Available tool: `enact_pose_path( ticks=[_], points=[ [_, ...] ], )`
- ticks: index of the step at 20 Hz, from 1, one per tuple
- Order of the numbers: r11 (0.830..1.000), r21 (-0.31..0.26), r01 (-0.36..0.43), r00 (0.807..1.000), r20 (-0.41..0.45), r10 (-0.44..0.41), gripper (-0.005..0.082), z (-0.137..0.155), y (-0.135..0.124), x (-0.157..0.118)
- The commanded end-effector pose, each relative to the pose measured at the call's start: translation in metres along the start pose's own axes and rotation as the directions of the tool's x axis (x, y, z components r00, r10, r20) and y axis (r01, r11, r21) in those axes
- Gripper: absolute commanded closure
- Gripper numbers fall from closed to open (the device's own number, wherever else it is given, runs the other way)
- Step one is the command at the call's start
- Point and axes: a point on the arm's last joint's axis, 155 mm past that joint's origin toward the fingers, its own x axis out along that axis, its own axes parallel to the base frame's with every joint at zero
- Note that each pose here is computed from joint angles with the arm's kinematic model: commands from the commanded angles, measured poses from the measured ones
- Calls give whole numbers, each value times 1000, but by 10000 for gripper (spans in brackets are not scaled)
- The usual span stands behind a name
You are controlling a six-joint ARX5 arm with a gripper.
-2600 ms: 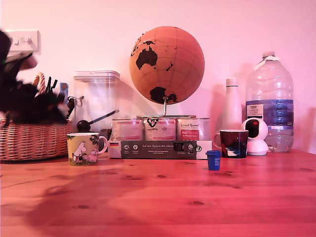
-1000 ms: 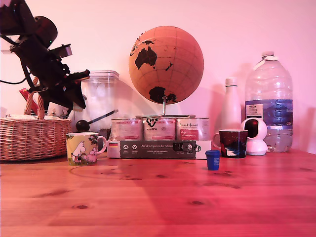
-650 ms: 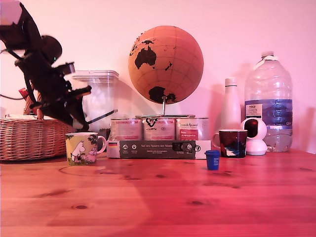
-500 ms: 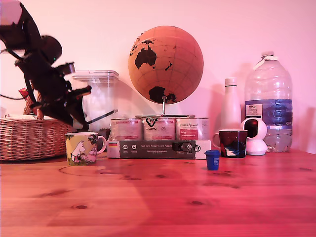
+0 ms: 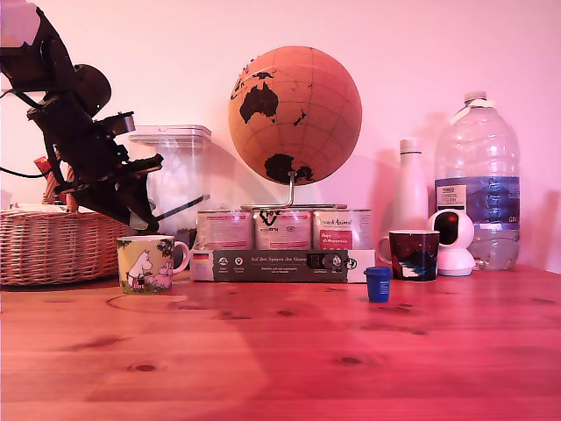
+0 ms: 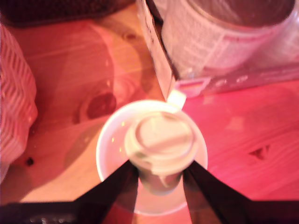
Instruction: Pick up the coffee capsules on the table and drop them inside the coffee cup
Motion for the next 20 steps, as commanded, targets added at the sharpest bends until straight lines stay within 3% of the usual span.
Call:
enact_pose_path(
  ticks=[1,2,3,15,17,18,20],
  points=[
    [1000,-5,0,1000,-9,0,219,-3,1,10],
    [1000,-6,-2,1000,-12,2,73,-4,2,10],
    [1000,-7,-2,1000,-15,2,-8,-4,2,10],
    [1000,-8,7,1000,-30,-7,-3,-8,0,10],
    [1000,-12,7,999,-44,-8,85,-12,-1,10],
    [1000,-12,8,999,-47,-9,194,-12,-1,10],
    [1000,-12,17,999,-45,-17,539,-12,-2,10]
  ],
)
